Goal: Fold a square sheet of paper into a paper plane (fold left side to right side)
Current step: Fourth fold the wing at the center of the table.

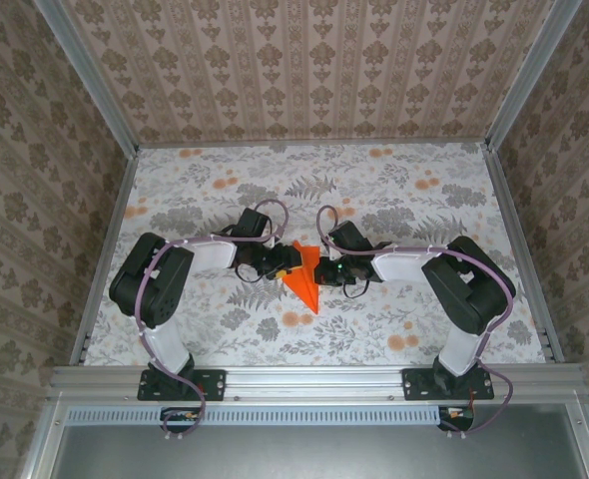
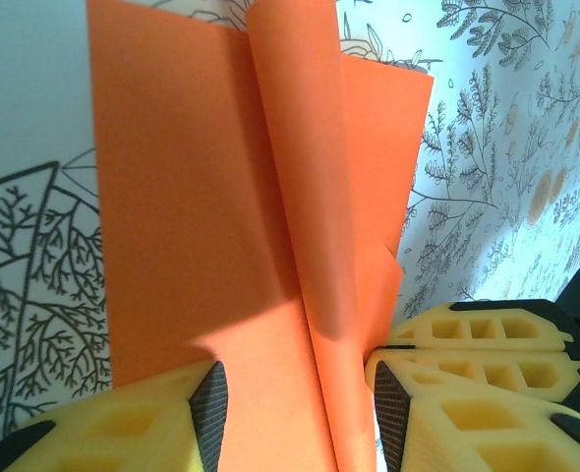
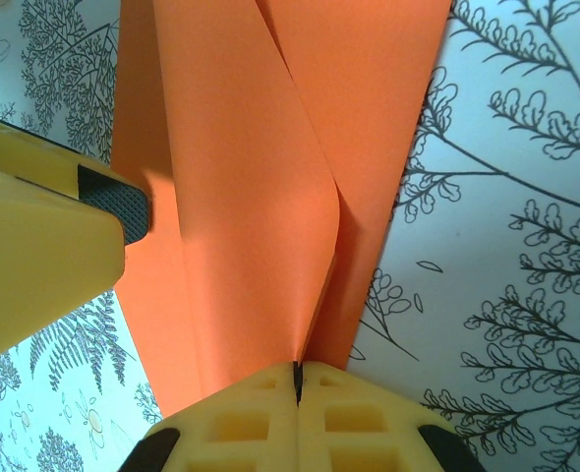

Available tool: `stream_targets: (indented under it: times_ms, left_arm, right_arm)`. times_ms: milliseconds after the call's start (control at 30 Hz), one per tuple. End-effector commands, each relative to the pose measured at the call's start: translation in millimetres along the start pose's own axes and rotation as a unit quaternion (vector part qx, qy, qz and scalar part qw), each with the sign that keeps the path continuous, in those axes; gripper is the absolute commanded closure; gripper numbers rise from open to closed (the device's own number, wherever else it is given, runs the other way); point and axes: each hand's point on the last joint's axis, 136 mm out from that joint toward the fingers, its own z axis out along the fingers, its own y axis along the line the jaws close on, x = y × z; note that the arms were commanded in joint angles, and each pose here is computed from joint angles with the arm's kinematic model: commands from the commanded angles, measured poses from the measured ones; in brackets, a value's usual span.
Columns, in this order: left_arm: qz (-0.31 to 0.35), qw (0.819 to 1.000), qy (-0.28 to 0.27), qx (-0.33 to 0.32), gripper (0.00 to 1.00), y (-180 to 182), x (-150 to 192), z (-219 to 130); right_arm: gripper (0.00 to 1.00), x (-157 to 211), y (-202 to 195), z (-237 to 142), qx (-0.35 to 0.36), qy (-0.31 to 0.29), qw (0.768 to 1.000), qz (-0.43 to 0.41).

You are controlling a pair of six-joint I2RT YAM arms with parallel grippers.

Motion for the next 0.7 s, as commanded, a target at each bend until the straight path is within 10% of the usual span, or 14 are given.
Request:
stream_targets:
  times_ms: [0, 667]
  left_arm:
    - [-0.018, 0.999, 0.015, -0.041, 0.52, 20.2, 10.8, 3.8]
    - [-0.018, 0.999, 0.015, -0.039, 0.52, 19.5, 10.8, 3.8]
  right_arm:
    - [0.99, 3.6, -1.1, -5.5, 0.006, -0.003, 1.000, 0.000]
    - [0.99, -0.2, -3.8, -1.9, 0.014, -0.007, 1.000, 0.002]
